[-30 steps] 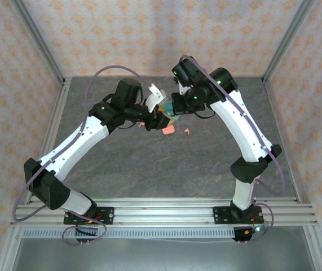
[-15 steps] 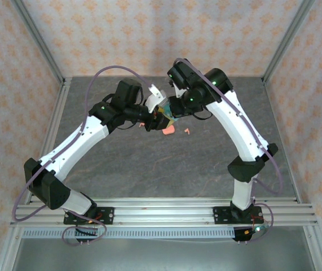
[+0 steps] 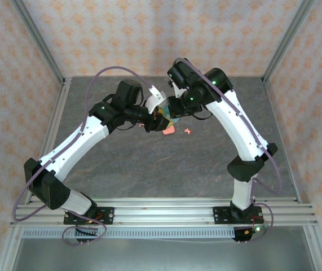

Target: Insert wireless bluetooth earbuds into charging case

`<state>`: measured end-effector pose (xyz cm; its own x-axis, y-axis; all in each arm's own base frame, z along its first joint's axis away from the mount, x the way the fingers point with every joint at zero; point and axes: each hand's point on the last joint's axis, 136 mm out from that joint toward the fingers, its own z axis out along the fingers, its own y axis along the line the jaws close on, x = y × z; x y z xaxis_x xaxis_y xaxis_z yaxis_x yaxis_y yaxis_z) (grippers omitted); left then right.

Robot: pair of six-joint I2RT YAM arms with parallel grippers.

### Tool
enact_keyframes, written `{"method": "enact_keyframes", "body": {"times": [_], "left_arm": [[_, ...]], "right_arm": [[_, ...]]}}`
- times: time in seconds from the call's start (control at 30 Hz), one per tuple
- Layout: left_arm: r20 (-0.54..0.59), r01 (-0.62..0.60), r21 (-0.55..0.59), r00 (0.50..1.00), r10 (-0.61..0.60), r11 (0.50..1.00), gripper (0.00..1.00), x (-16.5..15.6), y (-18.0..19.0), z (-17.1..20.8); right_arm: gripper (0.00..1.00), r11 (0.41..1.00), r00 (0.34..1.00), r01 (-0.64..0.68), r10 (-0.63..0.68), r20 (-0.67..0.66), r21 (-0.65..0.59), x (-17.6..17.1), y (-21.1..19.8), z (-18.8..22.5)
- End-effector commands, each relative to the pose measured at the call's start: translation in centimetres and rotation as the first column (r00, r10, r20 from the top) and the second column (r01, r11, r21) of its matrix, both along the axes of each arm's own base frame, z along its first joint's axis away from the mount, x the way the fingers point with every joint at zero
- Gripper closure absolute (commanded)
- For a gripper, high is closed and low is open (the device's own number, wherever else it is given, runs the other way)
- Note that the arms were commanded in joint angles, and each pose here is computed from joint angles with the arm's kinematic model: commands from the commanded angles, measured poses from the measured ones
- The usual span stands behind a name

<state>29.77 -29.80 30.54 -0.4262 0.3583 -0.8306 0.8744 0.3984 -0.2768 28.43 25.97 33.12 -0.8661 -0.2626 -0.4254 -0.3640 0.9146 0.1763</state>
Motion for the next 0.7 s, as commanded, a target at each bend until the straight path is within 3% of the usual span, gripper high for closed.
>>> {"method": "enact_keyframes", "body": {"times": [0.0, 0.67], "left_arm": [[0.091, 0.009, -0.044, 0.996, -0.005, 0.999, 0.92, 0.36, -0.45, 2.44], [0.106, 0.025, -0.035, 0.994, -0.022, 0.999, 0.92, 0.09, -0.36, 2.84]], "right_arm": [[0.76, 0.998, 0.999, -0.029, 0.031, -0.040, 0.057, -1.18, 1.32, 0.43], [0.74, 0.999, 0.999, 0.000, 0.002, -0.055, 0.039, -0.87, 1.23, -0.38]]}}
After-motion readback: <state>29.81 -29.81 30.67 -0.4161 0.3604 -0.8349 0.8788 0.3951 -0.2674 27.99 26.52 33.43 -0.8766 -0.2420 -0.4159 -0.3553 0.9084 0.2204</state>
